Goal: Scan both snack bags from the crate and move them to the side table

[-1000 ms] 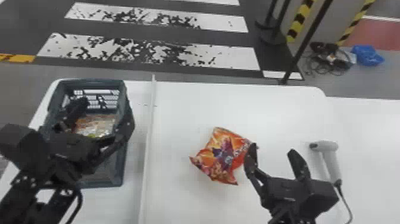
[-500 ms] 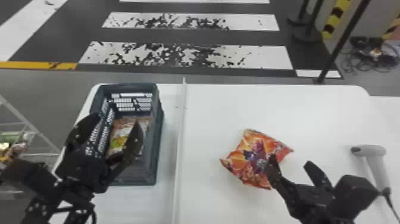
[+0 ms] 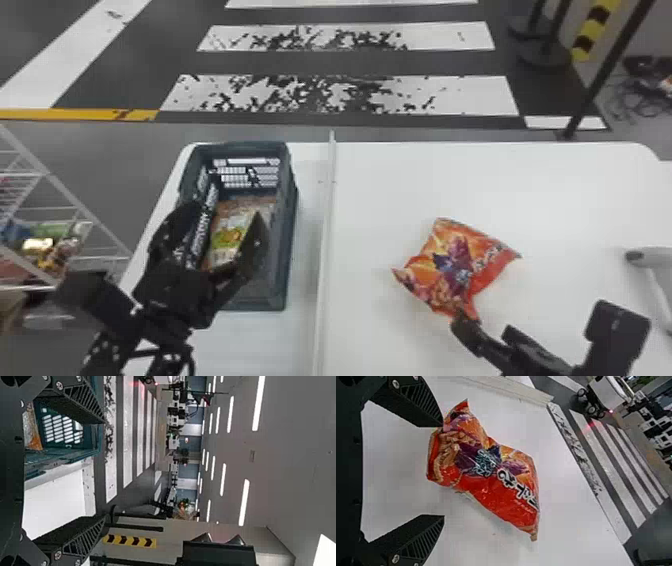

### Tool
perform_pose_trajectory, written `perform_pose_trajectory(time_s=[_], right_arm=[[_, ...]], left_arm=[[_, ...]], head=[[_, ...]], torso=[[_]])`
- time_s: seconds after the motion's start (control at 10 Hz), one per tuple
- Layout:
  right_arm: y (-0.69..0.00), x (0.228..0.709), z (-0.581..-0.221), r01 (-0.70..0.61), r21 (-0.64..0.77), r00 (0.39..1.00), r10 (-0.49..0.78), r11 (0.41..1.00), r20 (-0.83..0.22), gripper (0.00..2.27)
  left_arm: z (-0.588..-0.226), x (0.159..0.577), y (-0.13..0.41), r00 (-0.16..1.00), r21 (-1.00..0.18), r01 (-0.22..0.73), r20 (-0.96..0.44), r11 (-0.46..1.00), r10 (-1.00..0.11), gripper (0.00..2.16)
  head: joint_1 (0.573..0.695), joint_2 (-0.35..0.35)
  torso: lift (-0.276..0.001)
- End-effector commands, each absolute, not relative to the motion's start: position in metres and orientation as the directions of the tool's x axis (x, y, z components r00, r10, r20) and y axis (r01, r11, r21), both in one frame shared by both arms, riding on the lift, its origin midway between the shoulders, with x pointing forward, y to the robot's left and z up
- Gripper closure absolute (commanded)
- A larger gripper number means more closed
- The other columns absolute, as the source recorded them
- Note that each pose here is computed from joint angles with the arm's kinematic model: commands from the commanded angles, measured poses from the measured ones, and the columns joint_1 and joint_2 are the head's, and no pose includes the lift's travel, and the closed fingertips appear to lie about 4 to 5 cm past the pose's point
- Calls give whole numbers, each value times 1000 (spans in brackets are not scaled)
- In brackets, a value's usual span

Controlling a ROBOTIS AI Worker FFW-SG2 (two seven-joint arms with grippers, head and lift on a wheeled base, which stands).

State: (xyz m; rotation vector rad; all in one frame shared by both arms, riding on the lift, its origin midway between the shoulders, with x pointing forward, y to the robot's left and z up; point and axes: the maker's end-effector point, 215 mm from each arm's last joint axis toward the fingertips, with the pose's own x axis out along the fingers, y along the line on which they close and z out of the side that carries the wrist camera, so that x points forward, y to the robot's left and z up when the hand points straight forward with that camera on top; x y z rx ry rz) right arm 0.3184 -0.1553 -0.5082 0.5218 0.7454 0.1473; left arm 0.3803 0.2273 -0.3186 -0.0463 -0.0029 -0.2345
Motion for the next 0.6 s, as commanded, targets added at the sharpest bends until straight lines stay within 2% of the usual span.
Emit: perform_pose_trajectory(time_s=[0.0,0.2,0.5], right_arm=[[-147,312,-510,63,560,694,367,826,-619,110],[-132,317,-502,42,621,679,434,782,-592,110],[-135,330,-516,54,615,661,433,787,-612,107]], left_arm=[[-321,380,228,973,-48,232,5,972,-232,144],[-323,379,228,973,-48,232,2,971,-233,144],[-325,378,226,971,-52,239,-2,970,-240,147]], head=[[695,110],[695,140],[695,159]], torso=[[-75],[-75],[-75]])
